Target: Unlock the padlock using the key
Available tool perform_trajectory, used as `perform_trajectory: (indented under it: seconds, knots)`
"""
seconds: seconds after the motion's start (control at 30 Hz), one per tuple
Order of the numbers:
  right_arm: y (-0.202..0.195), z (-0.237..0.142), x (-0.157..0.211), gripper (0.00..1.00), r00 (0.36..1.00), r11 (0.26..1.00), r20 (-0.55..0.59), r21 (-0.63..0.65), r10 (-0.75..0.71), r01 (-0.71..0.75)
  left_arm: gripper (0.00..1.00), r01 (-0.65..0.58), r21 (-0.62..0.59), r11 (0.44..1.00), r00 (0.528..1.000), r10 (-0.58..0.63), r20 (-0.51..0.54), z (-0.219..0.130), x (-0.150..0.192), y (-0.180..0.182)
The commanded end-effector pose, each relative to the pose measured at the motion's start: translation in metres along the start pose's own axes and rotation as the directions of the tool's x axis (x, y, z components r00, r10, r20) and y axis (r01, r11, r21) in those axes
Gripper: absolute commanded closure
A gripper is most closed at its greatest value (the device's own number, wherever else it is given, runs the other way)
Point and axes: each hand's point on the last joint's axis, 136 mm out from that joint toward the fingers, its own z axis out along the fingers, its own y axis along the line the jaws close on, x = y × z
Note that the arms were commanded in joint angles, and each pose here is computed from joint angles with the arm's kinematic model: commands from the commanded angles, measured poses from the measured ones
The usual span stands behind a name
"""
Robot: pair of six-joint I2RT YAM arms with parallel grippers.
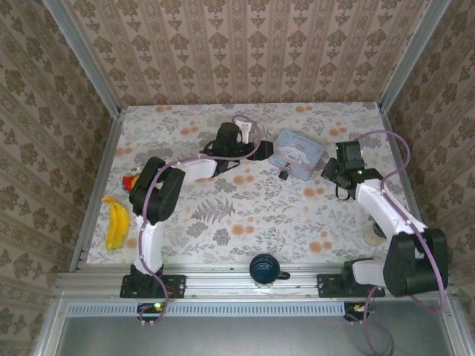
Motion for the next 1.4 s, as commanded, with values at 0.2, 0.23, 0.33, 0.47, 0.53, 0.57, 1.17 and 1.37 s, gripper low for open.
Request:
perform_trajectory:
  seconds: [0.2, 0.23, 0.33, 0.47, 0.53, 0.57, 1.17, 1.37]
  knots:
    - [0.009, 0.058, -0.036, 1.0, 0.999, 0.993, 0.017, 0.113, -0.047, 0.045, 0.2, -0.003, 0.075, 0.997, 1.0, 0.005, -0.027, 0.036, -0.008, -0.002]
    - [0.01, 0.064, -0.038, 1.0, 0.999, 0.992, 0.008, 0.114, -0.054, 0.052, 0.22, -0.007, 0.079, 0.997, 0.999, 0.009, -0.036, 0.039, -0.006, -0.002]
    - [0.022, 0.082, -0.036, 1.0, 0.996, 0.994, -0.033, 0.076, -0.078, 0.08, 0.27, -0.011, 0.099, 0.995, 0.998, 0.016, -0.053, 0.045, 0.001, -0.004]
    - [0.05, 0.094, -0.027, 1.0, 0.991, 0.993, -0.085, -0.053, -0.108, 0.104, 0.33, -0.024, 0.127, 0.992, 0.997, 0.033, -0.075, 0.046, 0.013, -0.013]
    - [0.065, 0.094, -0.024, 1.0, 0.986, 0.985, -0.094, -0.113, -0.138, 0.127, 0.37, -0.032, 0.136, 0.99, 0.995, 0.044, -0.085, 0.046, 0.018, -0.018]
    - [0.074, 0.094, -0.021, 1.0, 0.983, 0.979, -0.1, -0.145, -0.155, 0.14, 0.38, -0.036, 0.14, 0.99, 0.995, 0.048, -0.09, 0.045, 0.021, -0.021]
    - [0.222, 0.085, 0.057, 1.0, 0.907, 0.823, -0.198, -0.521, -0.372, 0.224, 0.5, 0.059, -0.019, 0.998, 0.996, -0.058, 0.071, -0.053, 0.069, -0.025]
    - [0.249, 0.073, 0.078, 1.0, 0.89, 0.79, -0.221, -0.576, -0.399, 0.211, 0.47, 0.169, -0.088, 0.982, 0.978, -0.156, 0.136, -0.083, 0.1, -0.015]
